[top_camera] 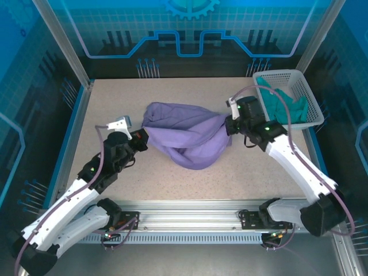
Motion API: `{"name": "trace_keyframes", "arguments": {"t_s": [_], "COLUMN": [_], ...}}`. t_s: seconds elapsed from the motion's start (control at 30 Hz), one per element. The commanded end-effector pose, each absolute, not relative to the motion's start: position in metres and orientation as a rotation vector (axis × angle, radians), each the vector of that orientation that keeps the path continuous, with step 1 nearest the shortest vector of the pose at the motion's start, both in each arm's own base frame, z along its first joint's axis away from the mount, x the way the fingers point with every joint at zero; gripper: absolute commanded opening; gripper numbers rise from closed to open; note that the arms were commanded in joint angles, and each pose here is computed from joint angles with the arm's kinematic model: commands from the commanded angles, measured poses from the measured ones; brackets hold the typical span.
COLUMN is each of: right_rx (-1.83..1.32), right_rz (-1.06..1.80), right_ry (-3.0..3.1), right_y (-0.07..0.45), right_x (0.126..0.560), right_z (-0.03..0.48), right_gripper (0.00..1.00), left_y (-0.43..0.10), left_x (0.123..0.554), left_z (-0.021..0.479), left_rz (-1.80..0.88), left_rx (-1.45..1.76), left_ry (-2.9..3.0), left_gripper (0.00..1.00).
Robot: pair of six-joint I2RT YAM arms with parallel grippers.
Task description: Fold the inside-out t-shirt
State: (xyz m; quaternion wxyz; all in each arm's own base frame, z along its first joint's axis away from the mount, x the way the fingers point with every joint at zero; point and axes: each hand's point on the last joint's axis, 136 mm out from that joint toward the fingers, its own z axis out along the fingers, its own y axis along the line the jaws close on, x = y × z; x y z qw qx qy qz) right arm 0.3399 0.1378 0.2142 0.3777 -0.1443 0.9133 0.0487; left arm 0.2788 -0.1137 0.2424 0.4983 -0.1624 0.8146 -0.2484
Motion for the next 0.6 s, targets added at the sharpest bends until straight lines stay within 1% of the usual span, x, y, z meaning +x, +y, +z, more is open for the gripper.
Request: {"name": "trace_keyframes", "arguments": {"t_s": [0.0, 0.1, 0.17, 0.27, 0.43, 0.5, 0.57], "right_rx": [-0.363, -0.401, -0.424, -0.442, -0.404, -0.372, -0.337], "right_rz": [0.183, 0.333, 0.369, 0.354, 0.305, 0.285, 0.262], "right_ry": [2.458, 2.554, 2.622, 2.706, 2.734, 2.744, 2.764], "right_y": [0.146, 0.175, 0.186, 0.189, 0.168, 0.158, 0.148], "right_x": [0.340, 0.346, 0.351, 0.351, 0.320, 0.307, 0.294], "right_z": [0.165, 0.126, 0.103, 0.077, 0.071, 0.070, 0.063], "right_gripper": [0.00, 0.00, 0.01, 0.13, 0.45, 0.51, 0.54], "left_y": [-0.100, -0.099, -0.098, -0.095, -0.095, -0.096, -0.097], "left_x": [0.274, 0.270, 0.268, 0.265, 0.263, 0.263, 0.263], "left_z": [0.205, 0.173, 0.158, 0.143, 0.137, 0.137, 0.137], "left_rz": [-0.540, -0.517, -0.501, -0.491, -0.498, -0.499, -0.502], "left_rx": [-0.464, -0.487, -0.497, -0.513, -0.517, -0.511, -0.504], "left_ry": [2.045, 2.117, 2.146, 2.171, 2.182, 2.182, 2.182], "left_gripper": [0.00, 0.00, 0.00, 0.00, 0.00, 0.00, 0.00]}}
